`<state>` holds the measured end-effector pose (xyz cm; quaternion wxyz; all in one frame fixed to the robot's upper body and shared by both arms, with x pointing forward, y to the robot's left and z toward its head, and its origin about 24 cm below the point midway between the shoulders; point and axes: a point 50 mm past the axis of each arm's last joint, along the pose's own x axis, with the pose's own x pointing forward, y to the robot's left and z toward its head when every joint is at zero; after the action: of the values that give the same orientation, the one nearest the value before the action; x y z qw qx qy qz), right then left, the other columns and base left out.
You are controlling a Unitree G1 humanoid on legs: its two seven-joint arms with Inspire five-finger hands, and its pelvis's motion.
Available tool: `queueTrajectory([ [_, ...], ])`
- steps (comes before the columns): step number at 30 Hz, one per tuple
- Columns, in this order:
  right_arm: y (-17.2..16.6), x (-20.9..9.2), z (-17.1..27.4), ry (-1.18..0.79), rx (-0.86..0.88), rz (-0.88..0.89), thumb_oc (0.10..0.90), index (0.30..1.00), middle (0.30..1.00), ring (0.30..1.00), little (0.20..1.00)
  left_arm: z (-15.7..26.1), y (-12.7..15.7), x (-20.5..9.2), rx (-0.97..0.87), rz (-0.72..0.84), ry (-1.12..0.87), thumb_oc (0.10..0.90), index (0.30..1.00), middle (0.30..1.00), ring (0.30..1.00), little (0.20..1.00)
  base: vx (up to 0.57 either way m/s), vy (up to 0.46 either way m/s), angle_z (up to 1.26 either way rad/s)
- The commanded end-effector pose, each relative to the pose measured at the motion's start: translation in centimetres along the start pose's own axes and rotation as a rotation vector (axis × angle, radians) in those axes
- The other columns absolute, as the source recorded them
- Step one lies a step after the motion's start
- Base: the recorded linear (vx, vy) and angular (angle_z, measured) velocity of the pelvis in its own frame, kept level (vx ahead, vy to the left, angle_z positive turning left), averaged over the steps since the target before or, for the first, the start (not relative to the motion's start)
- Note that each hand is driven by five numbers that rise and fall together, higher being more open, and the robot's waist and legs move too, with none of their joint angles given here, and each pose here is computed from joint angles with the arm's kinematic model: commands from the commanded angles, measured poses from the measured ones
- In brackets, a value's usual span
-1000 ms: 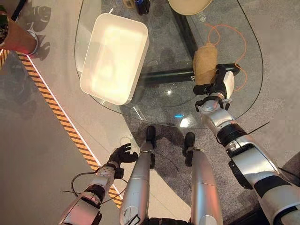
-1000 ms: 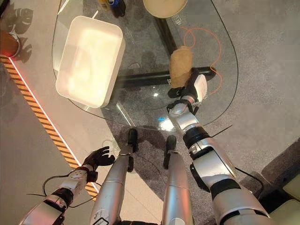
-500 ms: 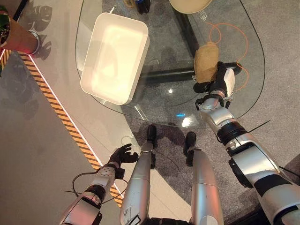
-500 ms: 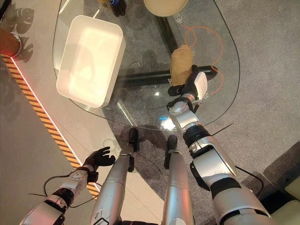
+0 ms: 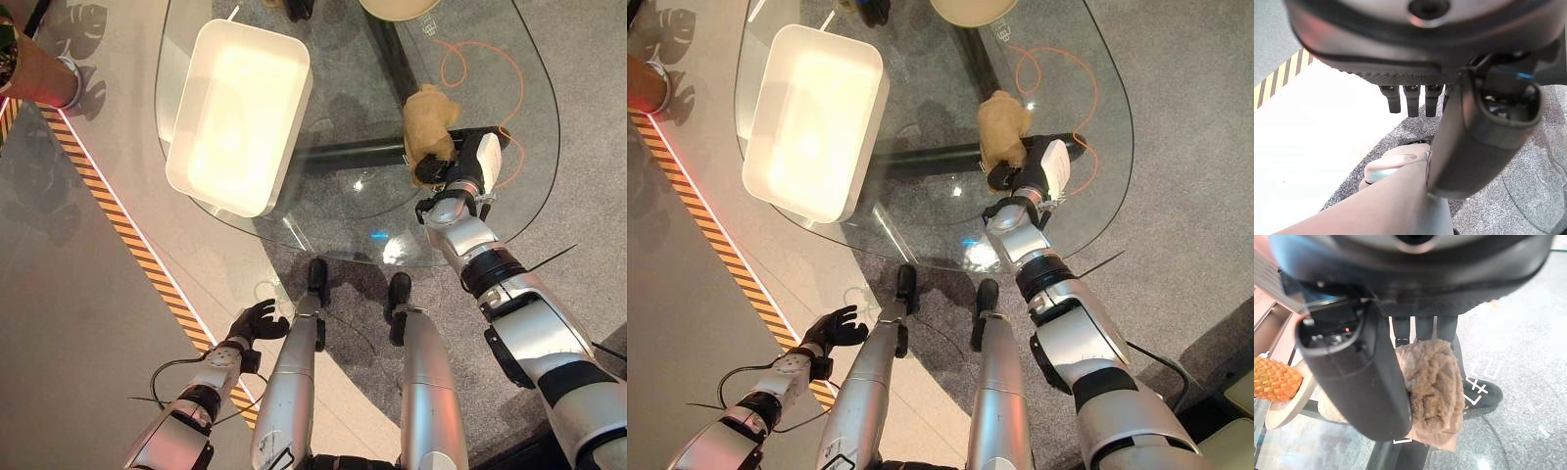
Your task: Wipe the table with a cloth and put it in the basket.
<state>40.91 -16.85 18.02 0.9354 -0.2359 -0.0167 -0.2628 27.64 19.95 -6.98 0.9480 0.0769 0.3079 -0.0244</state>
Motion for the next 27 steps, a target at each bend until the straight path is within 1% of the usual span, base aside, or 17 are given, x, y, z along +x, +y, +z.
queueTrajectory([
  [1,-0.1,0.0,3.9,-0.16,0.017,-0.007,0.1,0.3,0.3,0.3,0.2,-3.0,-2.1,-0.7,0.004,-0.054,0.084,0.8,0.9,0.9,0.9,0.9,0.0,0.0,0.0],
  [9,-0.8,0.3,4.5,-0.215,-0.049,-0.052,0.1,0.3,0.3,0.3,0.2,-3.0,-2.1,-0.7,0.006,-0.053,0.083,0.8,0.9,0.9,0.9,0.9,0.0,0.0,0.0],
  [17,-1.4,0.7,5.0,-0.284,-0.185,-0.079,0.1,0.3,0.3,0.3,0.2,-2.8,-1.9,-0.6,0.012,-0.055,0.078,0.8,0.9,0.9,0.9,0.9,0.0,0.0,0.0],
  [20,-1.2,0.7,5.3,-0.335,-0.249,-0.038,0.1,0.3,0.3,0.3,0.2,-2.6,-1.8,-0.6,0.017,-0.058,0.072,0.8,0.9,0.9,0.9,0.9,0.0,0.0,0.0],
  [24,0.0,0.2,5.0,-0.385,-0.355,0.05,0.1,0.3,0.3,0.3,0.2,-2.4,-1.7,-0.5,0.024,-0.057,0.069,0.8,0.9,0.9,0.9,0.9,-0.01,-0.014,0.04],
  [27,1.1,-0.3,4.8,-0.409,-0.402,0.114,0.1,0.3,0.3,0.3,0.2,-2.3,-1.7,-0.5,0.027,-0.057,0.064,0.8,0.9,0.9,0.9,0.9,0.0,0.0,0.0],
])
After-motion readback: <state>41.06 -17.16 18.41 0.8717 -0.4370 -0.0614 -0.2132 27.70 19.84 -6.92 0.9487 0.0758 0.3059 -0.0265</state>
